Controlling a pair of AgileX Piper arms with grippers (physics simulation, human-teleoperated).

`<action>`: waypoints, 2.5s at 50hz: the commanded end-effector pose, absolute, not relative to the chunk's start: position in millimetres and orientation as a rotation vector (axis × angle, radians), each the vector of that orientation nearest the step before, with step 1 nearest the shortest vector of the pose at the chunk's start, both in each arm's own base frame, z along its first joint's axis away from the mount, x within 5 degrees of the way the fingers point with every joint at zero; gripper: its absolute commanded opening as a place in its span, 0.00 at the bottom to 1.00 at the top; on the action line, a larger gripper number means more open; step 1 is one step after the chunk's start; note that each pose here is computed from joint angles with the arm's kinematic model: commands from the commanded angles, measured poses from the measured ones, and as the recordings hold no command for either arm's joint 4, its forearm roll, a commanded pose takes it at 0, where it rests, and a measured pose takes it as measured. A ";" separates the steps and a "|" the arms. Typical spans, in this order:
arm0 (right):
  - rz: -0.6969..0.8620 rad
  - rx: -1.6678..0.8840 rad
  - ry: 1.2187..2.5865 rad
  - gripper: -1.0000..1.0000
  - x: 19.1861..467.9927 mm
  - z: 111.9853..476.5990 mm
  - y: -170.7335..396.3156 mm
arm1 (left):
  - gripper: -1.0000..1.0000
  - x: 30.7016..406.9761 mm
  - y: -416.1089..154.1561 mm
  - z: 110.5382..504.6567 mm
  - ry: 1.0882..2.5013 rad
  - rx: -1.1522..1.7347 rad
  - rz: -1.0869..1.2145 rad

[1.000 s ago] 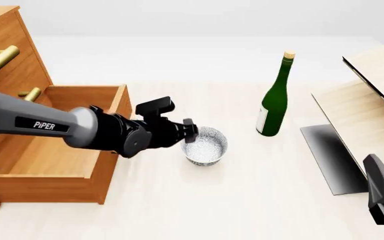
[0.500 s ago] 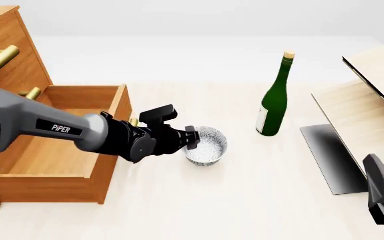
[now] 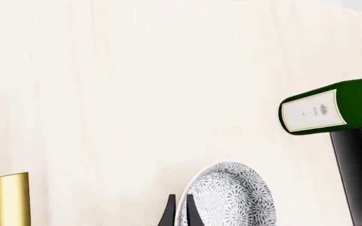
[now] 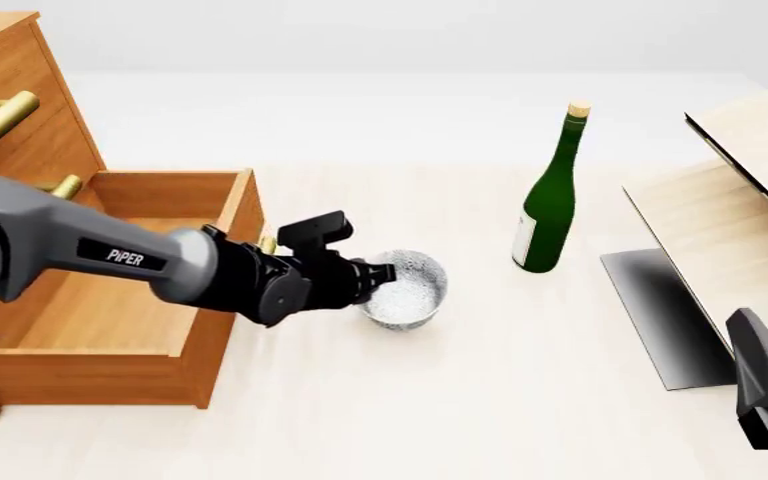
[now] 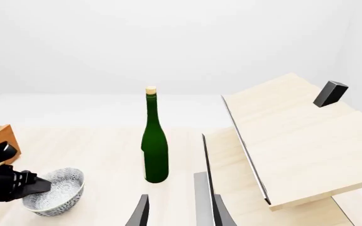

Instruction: Put the bowl in the bottom drawer of the cabinet and close it.

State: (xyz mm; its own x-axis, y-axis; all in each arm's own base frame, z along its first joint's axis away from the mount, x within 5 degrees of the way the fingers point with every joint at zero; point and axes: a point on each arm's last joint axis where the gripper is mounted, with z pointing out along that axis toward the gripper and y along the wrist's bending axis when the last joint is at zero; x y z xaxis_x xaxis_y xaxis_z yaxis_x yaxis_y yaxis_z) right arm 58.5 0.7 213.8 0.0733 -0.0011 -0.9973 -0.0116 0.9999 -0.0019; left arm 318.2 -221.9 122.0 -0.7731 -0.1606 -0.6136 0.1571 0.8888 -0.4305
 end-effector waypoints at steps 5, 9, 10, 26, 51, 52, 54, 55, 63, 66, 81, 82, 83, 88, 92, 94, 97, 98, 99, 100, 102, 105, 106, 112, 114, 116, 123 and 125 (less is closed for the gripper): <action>0.008 -0.010 1.498 1.00 58.6 213.8 0.7 | 0.00 314.8 -212.4 142.5 2.318 0.022 -0.617; 0.008 -0.010 1.498 1.00 58.6 213.8 0.7 | 0.00 311.5 -209.8 149.9 2.300 0.031 -0.622; 0.008 -0.010 1.497 1.00 58.5 213.8 0.7 | 0.00 310.8 -208.7 152.2 2.294 0.033 -0.622; 0.008 -0.010 1.497 1.00 58.6 213.8 0.7 | 0.00 303.3 -200.1 169.7 2.252 0.060 -0.619; 0.008 -0.010 1.498 1.00 58.6 213.8 0.7 | 0.00 287.9 -184.0 202.7 2.183 0.124 -0.596; 0.008 -0.010 1.497 1.00 58.5 213.8 0.7 | 0.00 287.3 -183.2 204.6 2.177 0.131 -0.593; 0.008 -0.010 1.498 1.00 58.6 213.8 0.7 | 0.00 285.6 -181.3 209.1 2.166 0.140 -0.590; 0.008 -0.010 1.497 1.00 58.5 213.8 0.7 | 0.00 284.8 -180.6 210.8 2.163 0.143 -0.588; 0.008 -0.010 1.497 1.00 58.5 213.8 0.7 | 0.00 277.7 -172.8 224.1 2.134 0.158 -0.579; 0.008 -0.010 1.498 1.00 58.6 213.8 0.7 | 0.00 275.4 -169.5 228.5 2.124 0.163 -0.573; 0.008 -0.011 1.497 1.00 58.5 213.9 0.7 | 0.00 265.5 -159.0 241.9 2.100 0.171 -0.561; 0.008 -0.010 1.497 1.00 58.5 213.8 0.7 | 0.00 264.3 -158.0 243.9 2.096 0.173 -0.560; 0.008 -0.010 1.498 1.00 58.6 213.8 0.7 | 0.00 263.5 -157.3 245.0 2.094 0.173 -0.559; 0.008 -0.011 1.497 1.00 58.5 213.8 0.7 | 0.00 259.3 -151.6 252.1 2.079 0.179 -0.549; 0.008 -0.010 1.497 1.00 58.5 213.9 0.7 | 0.00 255.0 -147.7 257.4 2.069 0.179 -0.547; 0.008 -0.010 1.497 1.00 58.5 213.8 0.7 | 0.00 252.9 -144.6 261.8 2.057 0.179 -0.543; 0.008 -0.010 1.497 1.00 58.5 213.8 0.7 | 0.00 249.8 -141.3 265.9 2.051 0.178 -0.539; 0.008 -0.010 1.497 1.00 58.5 213.8 0.7 | 0.00 248.6 -138.6 268.3 2.046 0.176 -0.534; 0.008 -0.010 1.497 1.00 58.5 213.8 0.7 | 0.00 247.9 -137.3 269.3 2.045 0.176 -0.531; 0.008 -0.010 1.497 1.00 58.5 213.8 0.7 | 0.00 246.5 -135.6 270.7 2.041 0.177 -0.527; 0.008 -0.010 1.497 1.00 58.5 213.8 0.7 | 0.00 245.0 -133.4 272.1 2.038 0.176 -0.523; 0.008 -0.010 1.497 1.00 58.5 213.8 0.7 | 0.00 241.7 -128.0 274.0 2.033 0.172 -0.512; 0.008 -0.010 1.497 1.00 58.5 213.8 0.7 | 0.00 240.8 -126.7 274.3 2.034 0.168 -0.511; 0.008 -0.010 1.497 1.00 58.5 213.8 0.7 | 0.00 232.1 -118.0 281.8 2.020 0.162 -0.500; 0.008 -0.010 1.497 1.00 58.5 213.8 0.7 | 0.00 230.0 -115.3 283.6 2.016 0.159 -0.495; 0.008 -0.010 1.497 1.00 58.6 213.8 0.7 | 0.00 225.7 -110.2 288.2 2.007 0.153 -0.488; 0.008 -0.010 1.497 1.00 58.5 213.8 0.7 | 0.00 219.8 -99.7 293.6 1.996 0.132 -0.467; 0.008 -0.010 1.497 1.00 58.5 213.8 0.7 | 0.00 218.2 -96.8 295.1 1.994 0.124 -0.462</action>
State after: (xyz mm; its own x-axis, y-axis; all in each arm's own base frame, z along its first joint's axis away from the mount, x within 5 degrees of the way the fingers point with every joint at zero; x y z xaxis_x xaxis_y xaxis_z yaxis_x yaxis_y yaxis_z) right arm 58.5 0.7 213.8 0.0734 -0.0011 -0.9973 -0.0116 0.9999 -0.0019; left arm 228.6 -111.1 284.0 -0.4773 -0.0826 -0.8749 0.3146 0.9135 -0.2579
